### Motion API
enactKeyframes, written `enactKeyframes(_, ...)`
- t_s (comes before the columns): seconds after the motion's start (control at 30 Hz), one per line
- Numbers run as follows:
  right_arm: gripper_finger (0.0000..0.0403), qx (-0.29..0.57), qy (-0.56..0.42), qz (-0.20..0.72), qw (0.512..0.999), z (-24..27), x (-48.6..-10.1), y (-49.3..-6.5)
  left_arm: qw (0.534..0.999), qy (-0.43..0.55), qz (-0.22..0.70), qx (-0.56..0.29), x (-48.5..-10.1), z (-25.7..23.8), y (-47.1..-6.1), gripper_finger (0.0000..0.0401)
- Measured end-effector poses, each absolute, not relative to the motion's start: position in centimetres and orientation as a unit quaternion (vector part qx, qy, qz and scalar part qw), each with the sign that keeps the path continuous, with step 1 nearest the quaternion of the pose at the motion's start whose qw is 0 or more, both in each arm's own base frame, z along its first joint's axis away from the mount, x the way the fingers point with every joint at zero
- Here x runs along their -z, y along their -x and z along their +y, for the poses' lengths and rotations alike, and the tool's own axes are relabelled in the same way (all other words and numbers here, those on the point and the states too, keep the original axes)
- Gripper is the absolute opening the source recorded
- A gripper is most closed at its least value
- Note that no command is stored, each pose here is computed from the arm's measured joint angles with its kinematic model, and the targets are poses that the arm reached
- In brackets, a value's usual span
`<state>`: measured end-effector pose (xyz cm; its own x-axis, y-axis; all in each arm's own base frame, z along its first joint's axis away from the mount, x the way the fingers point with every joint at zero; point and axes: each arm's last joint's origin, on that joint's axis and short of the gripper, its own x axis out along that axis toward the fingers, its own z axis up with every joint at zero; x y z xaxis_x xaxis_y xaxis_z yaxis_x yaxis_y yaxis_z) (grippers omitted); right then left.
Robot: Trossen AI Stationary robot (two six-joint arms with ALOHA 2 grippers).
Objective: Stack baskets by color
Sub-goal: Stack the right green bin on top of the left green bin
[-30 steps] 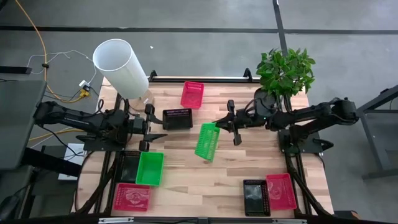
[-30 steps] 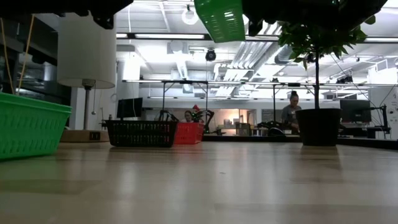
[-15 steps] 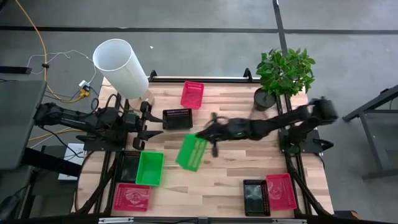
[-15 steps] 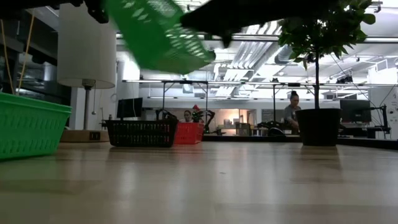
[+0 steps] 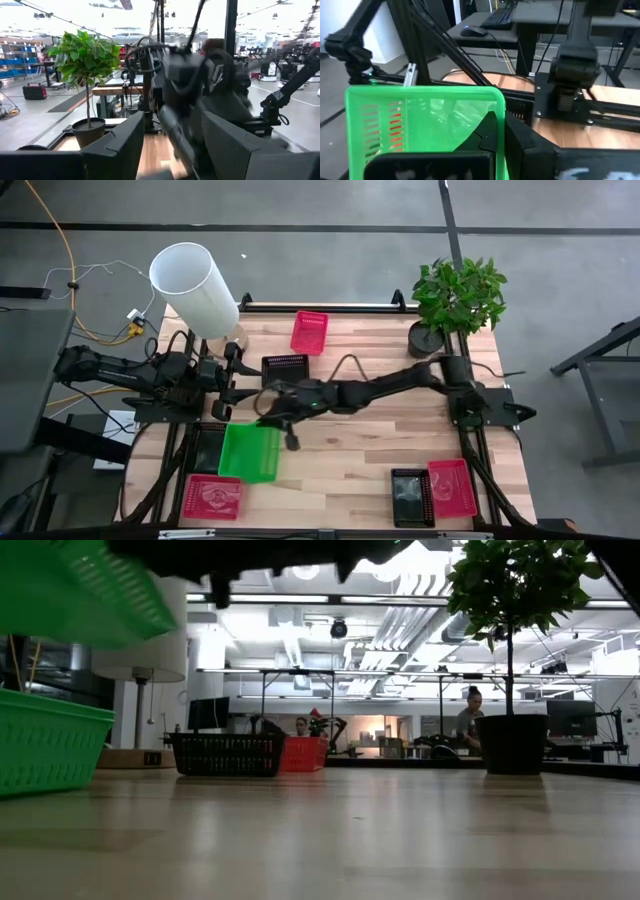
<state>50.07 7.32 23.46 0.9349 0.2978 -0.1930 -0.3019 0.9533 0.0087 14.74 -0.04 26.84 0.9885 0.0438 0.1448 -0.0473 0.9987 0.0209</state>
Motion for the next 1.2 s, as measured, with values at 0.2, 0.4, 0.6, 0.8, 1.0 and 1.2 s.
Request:
enactKeyframes(0.2,0.0000,-0.150,-0.012,0.104,0.983,7.8,-21.4,-53.0,0.997,-0.012,-0.072,-0.022,-26.8,0.0,-14.7,0.0186)
enactKeyframes(0.4,0.0000,-0.145,-0.016,0.133,0.980,7.3,-20.9,-54.3,0.997,-0.013,-0.071,-0.021,-26.8,0.0,-14.7,0.0186)
enactKeyframes(0.6,0.0000,-0.141,-0.015,0.171,0.975,6.9,-21.1,-54.3,0.997,-0.016,-0.070,-0.021,-26.8,-0.1,-14.7,0.0186)
enactKeyframes(0.8,0.0000,-0.123,-0.011,0.178,0.976,6.8,-21.1,-54.3,0.997,-0.016,-0.070,-0.027,-26.8,0.0,-14.7,0.0186)
enactKeyframes(1.0,0.0000,-0.089,0.008,0.188,0.978,6.4,-20.9,-54.3,0.997,-0.016,-0.070,-0.028,-26.8,0.0,-14.7,0.0186)
enactKeyframes(1.2,0.0000,-0.086,0.009,0.197,0.976,6.2,-20.7,-54.3,0.997,-0.016,-0.070,-0.028,-26.8,0.0,-14.7,0.0186)
